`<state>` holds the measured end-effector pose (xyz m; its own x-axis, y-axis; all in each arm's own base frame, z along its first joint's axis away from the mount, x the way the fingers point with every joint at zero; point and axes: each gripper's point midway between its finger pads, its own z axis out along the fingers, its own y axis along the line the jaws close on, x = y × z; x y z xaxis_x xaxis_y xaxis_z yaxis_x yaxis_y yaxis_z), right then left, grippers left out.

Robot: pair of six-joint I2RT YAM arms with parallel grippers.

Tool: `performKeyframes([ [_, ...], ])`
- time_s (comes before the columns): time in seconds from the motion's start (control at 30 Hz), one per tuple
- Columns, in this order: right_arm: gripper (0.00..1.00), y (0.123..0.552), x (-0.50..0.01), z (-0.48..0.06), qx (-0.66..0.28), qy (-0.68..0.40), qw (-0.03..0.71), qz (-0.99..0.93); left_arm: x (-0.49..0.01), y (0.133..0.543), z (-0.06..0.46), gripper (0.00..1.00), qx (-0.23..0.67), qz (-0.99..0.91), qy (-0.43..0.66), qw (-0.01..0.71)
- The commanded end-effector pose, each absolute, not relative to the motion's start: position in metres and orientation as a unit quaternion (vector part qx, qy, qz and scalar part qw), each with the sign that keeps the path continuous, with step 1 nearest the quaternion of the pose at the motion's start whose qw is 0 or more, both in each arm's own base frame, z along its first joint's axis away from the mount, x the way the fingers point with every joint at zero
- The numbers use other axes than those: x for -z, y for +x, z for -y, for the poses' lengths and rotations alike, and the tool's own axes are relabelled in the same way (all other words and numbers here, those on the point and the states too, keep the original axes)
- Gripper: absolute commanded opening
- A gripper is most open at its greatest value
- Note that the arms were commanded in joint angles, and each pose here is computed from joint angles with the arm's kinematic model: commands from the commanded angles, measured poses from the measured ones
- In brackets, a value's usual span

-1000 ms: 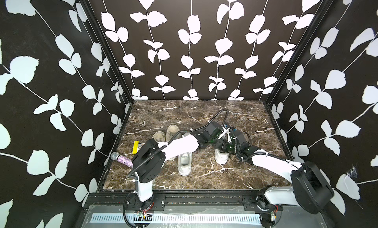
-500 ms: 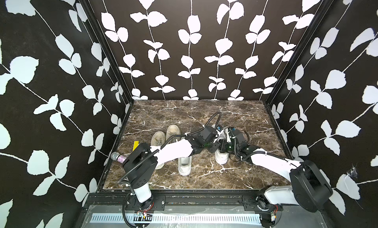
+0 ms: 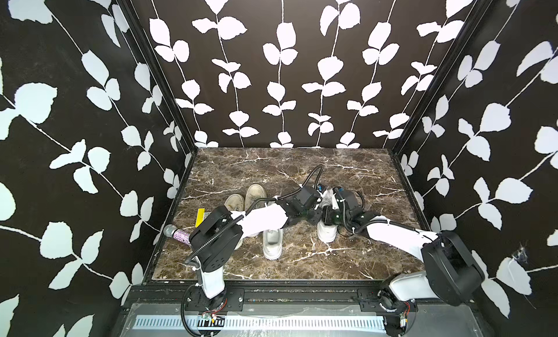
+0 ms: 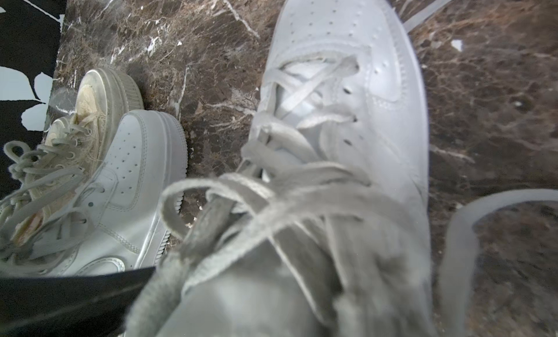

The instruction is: Remove the insole from the shoe

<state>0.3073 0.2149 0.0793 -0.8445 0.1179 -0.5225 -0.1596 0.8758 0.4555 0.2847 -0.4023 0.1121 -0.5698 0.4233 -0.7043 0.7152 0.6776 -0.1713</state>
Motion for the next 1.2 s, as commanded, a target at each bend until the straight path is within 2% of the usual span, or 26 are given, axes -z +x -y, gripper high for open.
performKeyframes([
  [0.0,0.33,0.291,-0.049,-0.22,-0.251,-0.03,0.219,-0.943,-0.109,0.288,0.403,0.21,0.233,-0.858,0.325,0.323],
  [0.13,0.34,0.293,-0.044,-0.231,-0.264,-0.038,0.202,-0.942,-0.105,0.282,0.401,0.08,0.24,-0.858,0.328,0.315],
  [0.27,0.34,0.294,-0.035,-0.233,-0.232,-0.042,0.186,-0.954,-0.097,0.278,0.395,0.01,0.236,-0.862,0.324,0.31],
  [0.43,0.35,0.295,-0.017,-0.229,-0.173,-0.039,0.158,-0.971,-0.089,0.272,0.393,0.0,0.243,-0.864,0.324,0.299],
  [0.77,0.33,0.306,0.008,-0.229,-0.119,-0.005,0.122,-0.985,-0.085,0.261,0.393,0.0,0.273,-0.86,0.32,0.29],
  [0.97,0.25,0.31,0.014,-0.214,-0.074,0.018,0.129,-0.989,-0.09,0.26,0.394,0.0,0.288,-0.856,0.311,0.297],
  [1.17,0.1,0.312,0.002,-0.2,-0.066,0.04,0.17,-0.982,-0.097,0.265,0.392,0.0,0.283,-0.854,0.306,0.311],
])
